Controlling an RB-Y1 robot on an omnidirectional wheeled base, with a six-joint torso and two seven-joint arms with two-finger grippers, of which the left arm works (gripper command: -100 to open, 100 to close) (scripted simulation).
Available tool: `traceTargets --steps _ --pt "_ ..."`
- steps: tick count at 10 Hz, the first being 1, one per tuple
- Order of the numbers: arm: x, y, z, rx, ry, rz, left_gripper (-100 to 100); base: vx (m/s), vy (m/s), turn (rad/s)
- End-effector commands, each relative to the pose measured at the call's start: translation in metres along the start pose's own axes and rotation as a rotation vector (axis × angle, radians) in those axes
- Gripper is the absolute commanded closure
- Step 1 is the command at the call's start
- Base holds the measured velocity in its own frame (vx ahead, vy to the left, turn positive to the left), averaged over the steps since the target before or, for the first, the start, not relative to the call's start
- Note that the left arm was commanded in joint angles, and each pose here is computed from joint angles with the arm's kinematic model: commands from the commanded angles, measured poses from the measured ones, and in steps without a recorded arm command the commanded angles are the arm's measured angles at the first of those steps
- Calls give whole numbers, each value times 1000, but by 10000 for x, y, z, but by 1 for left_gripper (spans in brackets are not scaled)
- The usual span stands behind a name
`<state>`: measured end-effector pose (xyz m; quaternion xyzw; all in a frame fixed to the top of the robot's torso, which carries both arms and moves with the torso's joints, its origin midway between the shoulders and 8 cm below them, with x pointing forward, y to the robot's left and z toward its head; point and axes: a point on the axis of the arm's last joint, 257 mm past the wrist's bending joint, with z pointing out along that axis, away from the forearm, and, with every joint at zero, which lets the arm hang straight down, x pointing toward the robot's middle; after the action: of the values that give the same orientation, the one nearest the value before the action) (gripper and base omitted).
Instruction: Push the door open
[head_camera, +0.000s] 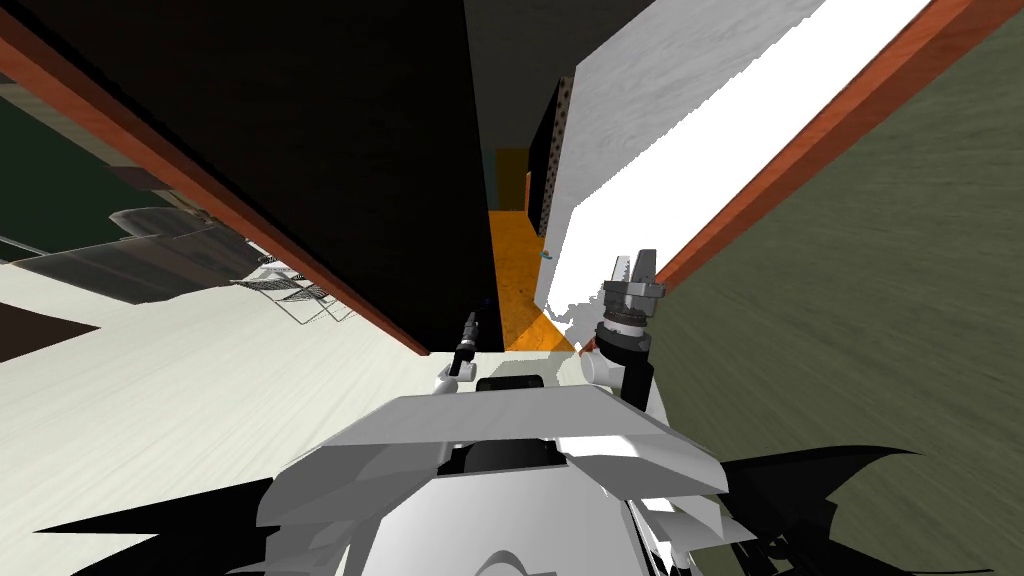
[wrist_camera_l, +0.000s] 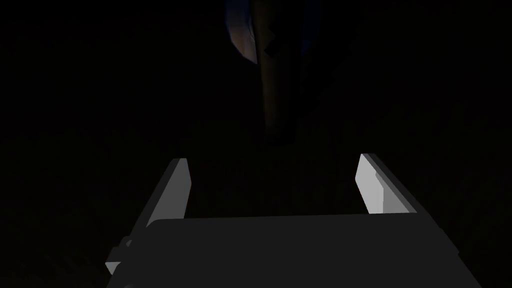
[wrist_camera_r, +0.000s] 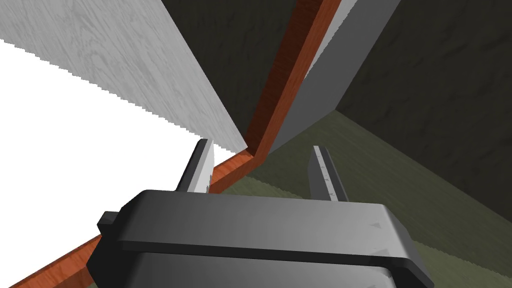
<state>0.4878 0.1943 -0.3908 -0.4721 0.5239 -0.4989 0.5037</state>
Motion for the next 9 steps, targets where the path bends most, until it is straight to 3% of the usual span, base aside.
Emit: traceTargets --steps 1,4,5,6,9 --pt "-13 4 2 0 -4 -2 -100 199 4 -21" --pt "152 -1 -4 -1 -4 -38 -100 188 -32 -22" --pt "114 5 14 -2 -4 -28 -100 78 -14 -4" --pt "114 5 14 -2 -4 -28 100 -10 0 6" --pt "114 5 14 -2 -4 -28 100 -13 4 -9"
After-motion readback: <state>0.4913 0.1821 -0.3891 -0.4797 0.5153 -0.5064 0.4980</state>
